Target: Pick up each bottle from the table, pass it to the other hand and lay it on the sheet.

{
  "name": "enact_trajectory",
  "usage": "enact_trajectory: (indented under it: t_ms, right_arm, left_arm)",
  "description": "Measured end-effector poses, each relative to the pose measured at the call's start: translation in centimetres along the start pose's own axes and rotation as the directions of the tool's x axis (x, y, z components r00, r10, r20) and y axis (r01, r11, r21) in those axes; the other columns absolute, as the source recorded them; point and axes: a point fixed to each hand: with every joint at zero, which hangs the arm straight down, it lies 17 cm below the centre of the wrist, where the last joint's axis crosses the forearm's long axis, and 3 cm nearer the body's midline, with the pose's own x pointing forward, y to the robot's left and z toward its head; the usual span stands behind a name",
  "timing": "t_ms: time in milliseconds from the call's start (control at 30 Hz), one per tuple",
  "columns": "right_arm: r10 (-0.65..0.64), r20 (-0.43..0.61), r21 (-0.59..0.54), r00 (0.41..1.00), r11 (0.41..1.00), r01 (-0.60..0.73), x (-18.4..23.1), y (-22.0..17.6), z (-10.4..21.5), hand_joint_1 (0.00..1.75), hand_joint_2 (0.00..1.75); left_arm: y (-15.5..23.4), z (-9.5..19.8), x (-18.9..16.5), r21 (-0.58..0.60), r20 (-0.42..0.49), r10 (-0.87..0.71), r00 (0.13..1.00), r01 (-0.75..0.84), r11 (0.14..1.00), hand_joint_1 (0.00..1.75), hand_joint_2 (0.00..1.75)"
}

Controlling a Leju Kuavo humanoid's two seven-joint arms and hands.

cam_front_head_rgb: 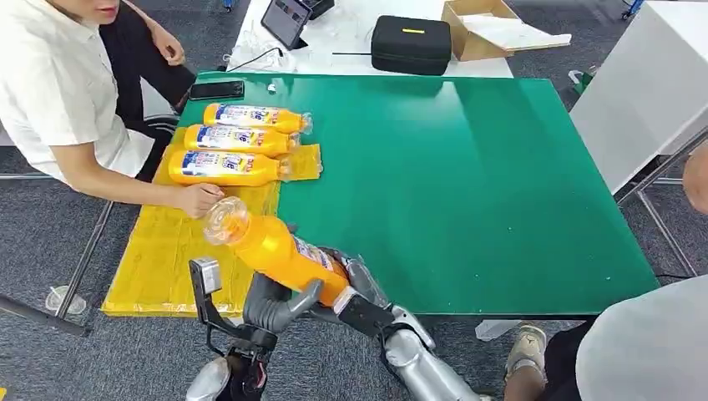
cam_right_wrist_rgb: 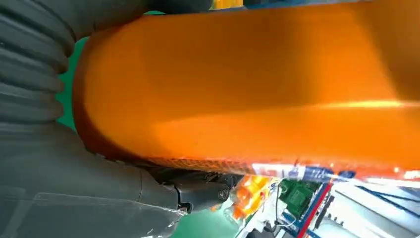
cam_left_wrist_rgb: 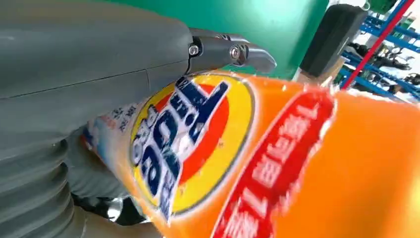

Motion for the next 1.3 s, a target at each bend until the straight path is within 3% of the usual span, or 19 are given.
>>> enact_trajectory:
  t_ms: [33,67,167,500,533,567,600,633,867,900,1000,1100,1167,1300]
  right_arm:
    - [0.001,0.003,0.005,1.000,1.000,-0.001,0.1,0.2,-0.1,1.73,1.75]
    - [0.003,0.006,0.010,1.000,1.000,-0.003,0.2,0.3,-0.2,1.69,1.75]
    - [-0.002,0.011,0.021,1.000,1.000,0.002,0.4,0.8,-0.4,1.59,1.75]
    - [-0.022,0.014,0.034,1.000,0.999,0.021,0.6,1.4,-0.9,1.59,1.75]
    - [-0.023,0.014,0.035,1.000,0.999,0.023,0.7,1.5,-0.9,1.43,1.75]
    - [-0.024,0.014,0.036,1.000,0.999,0.023,0.7,1.6,-0.9,1.15,1.75]
    - [-0.024,0.014,0.036,1.000,0.999,0.024,0.7,1.6,-1.0,0.42,1.75]
    - [-0.027,0.014,0.036,1.000,0.999,0.026,0.7,1.6,-1.0,0.00,1.75]
    - [-0.080,-0.020,0.042,0.997,0.996,0.080,0.2,3.3,-0.2,0.00,1.75]
    - [-0.084,-0.027,0.036,0.996,0.996,0.085,0.1,3.6,0.1,0.00,0.00]
    - [-0.039,-0.040,-0.001,0.998,0.999,0.039,-0.5,4.2,1.0,0.00,0.00]
    - [0.136,-0.031,-0.083,0.990,0.987,-0.138,-0.7,3.8,2.2,0.00,0.00]
    - [0.209,-0.034,-0.161,0.977,0.964,-0.212,-0.5,2.8,2.8,0.00,0.00]
    - [0.236,-0.063,-0.231,0.970,0.942,-0.245,-0.8,2.5,4.3,0.00,0.00]
  left_arm:
    - [0.2,-0.1,0.2,0.005,0.005,0.002,1.000,-0.002,1.000,0.24,1.75]
    - [0.3,-0.2,0.3,0.011,0.009,0.006,1.000,-0.006,1.000,1.75,1.75]
    - [0.7,-0.4,0.8,0.026,0.023,0.014,1.000,-0.014,1.000,1.75,1.75]
    - [1.4,-0.6,1.9,0.049,0.059,0.019,0.998,-0.021,0.999,1.75,1.75]
    - [1.4,-0.6,2.0,0.049,0.060,0.019,0.998,-0.022,0.999,1.75,1.75]
    - [1.4,-0.7,2.0,0.050,0.061,0.018,0.998,-0.021,0.999,1.75,1.75]
    - [1.4,-0.7,2.0,0.051,0.062,0.019,0.998,-0.022,0.998,1.75,1.75]
    - [1.5,-0.7,2.0,0.053,0.063,0.018,0.998,-0.021,0.998,1.75,1.75]
    - [3.1,-1.2,4.1,0.147,0.142,-0.080,0.987,0.059,0.987,1.75,1.75]
    - [3.4,-1.3,4.7,0.169,0.161,-0.113,0.981,0.085,0.982,1.75,1.75]
    - [5.3,-1.6,7.8,0.301,0.239,-0.371,0.897,0.295,0.907,1.75,1.75]
    - [7.8,-1.6,11.4,0.465,0.262,-0.591,0.763,0.437,0.770,1.75,1.75]
    - [10.3,-1.6,12.5,0.528,0.240,-0.576,0.781,0.393,0.753,1.75,1.75]
    - [14.1,-1.1,13.3,0.595,0.216,-0.474,0.853,0.270,0.757,1.75,1.75]
